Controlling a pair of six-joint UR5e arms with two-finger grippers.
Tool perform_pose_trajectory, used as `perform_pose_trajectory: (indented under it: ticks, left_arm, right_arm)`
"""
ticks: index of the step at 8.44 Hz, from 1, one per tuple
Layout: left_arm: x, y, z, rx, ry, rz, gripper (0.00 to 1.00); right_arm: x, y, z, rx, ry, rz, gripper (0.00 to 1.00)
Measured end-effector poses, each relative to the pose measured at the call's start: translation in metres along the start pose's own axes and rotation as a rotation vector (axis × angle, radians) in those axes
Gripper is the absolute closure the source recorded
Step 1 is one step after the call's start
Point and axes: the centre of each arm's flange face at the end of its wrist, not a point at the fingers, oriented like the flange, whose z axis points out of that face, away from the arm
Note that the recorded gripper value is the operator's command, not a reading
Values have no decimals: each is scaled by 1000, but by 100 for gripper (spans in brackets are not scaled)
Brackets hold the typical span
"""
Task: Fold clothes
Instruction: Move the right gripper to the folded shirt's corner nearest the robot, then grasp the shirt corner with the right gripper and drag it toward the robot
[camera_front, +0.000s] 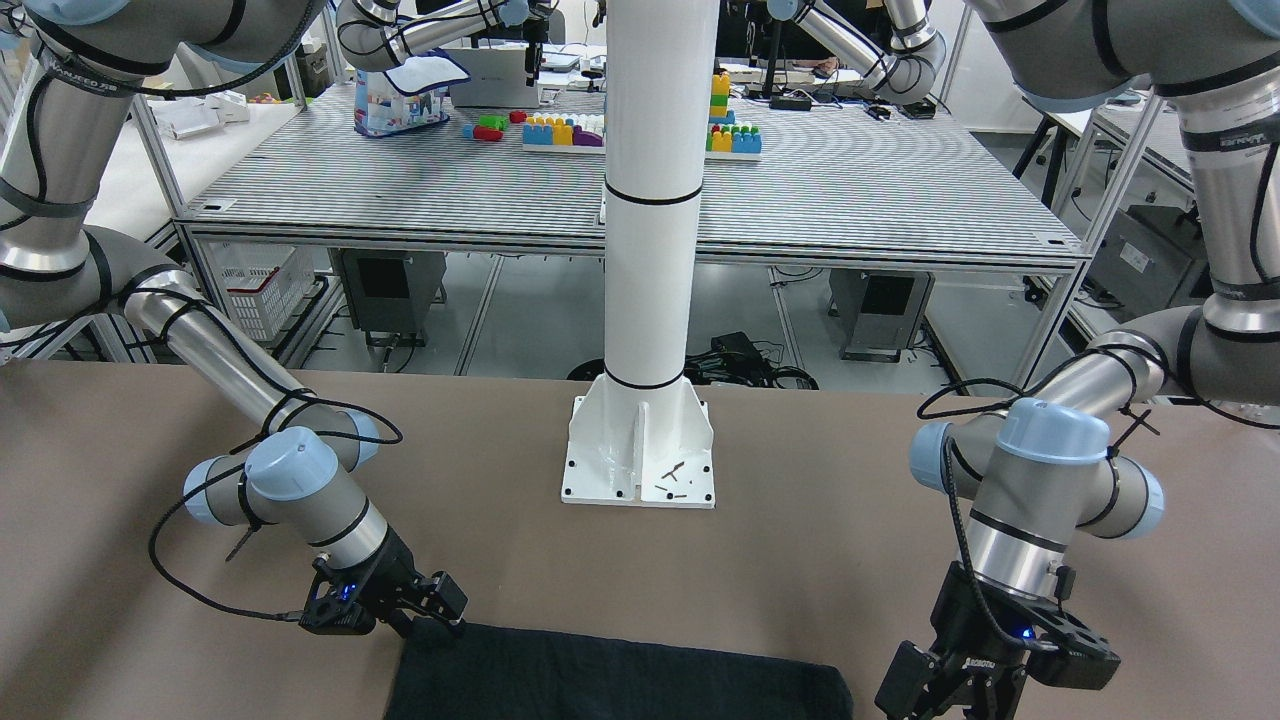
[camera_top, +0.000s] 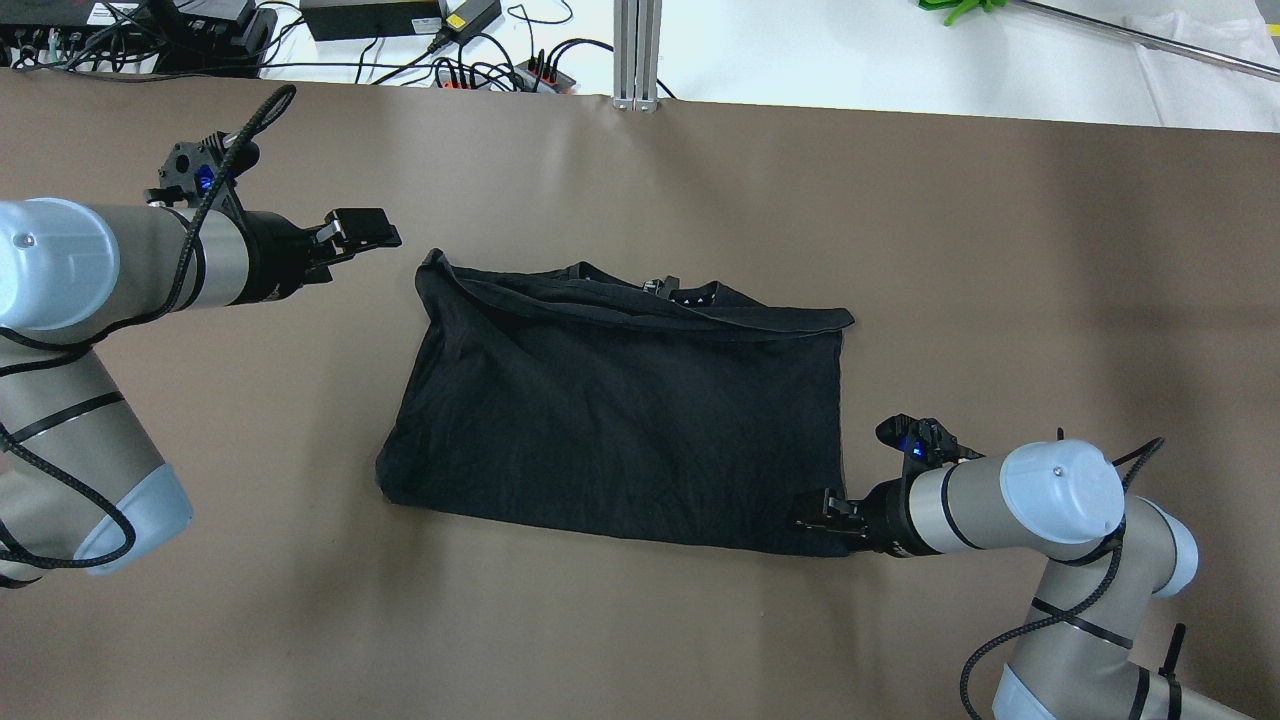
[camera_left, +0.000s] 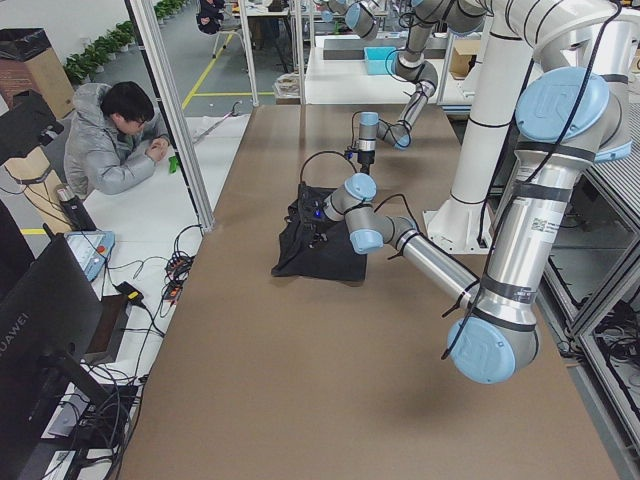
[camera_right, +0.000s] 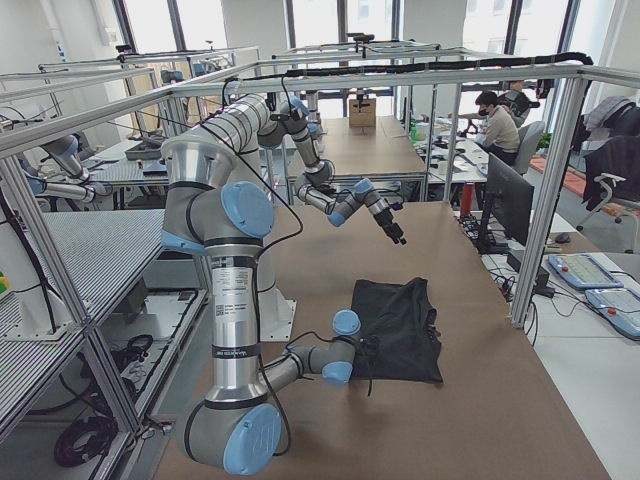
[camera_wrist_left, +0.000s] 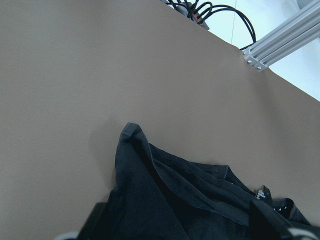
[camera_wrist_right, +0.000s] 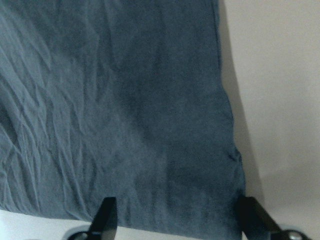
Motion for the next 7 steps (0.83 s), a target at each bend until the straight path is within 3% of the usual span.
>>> perform_pose_trajectory:
  ticks: [2,7]
  left_arm:
    - [-2,0,2,-1,-5,5,0]
    - [-5,0,5,0,-13,9,0]
  right_arm:
    - [1,1,3,11,4,-2,97]
    - [6,-2,3,13,14,-12,100]
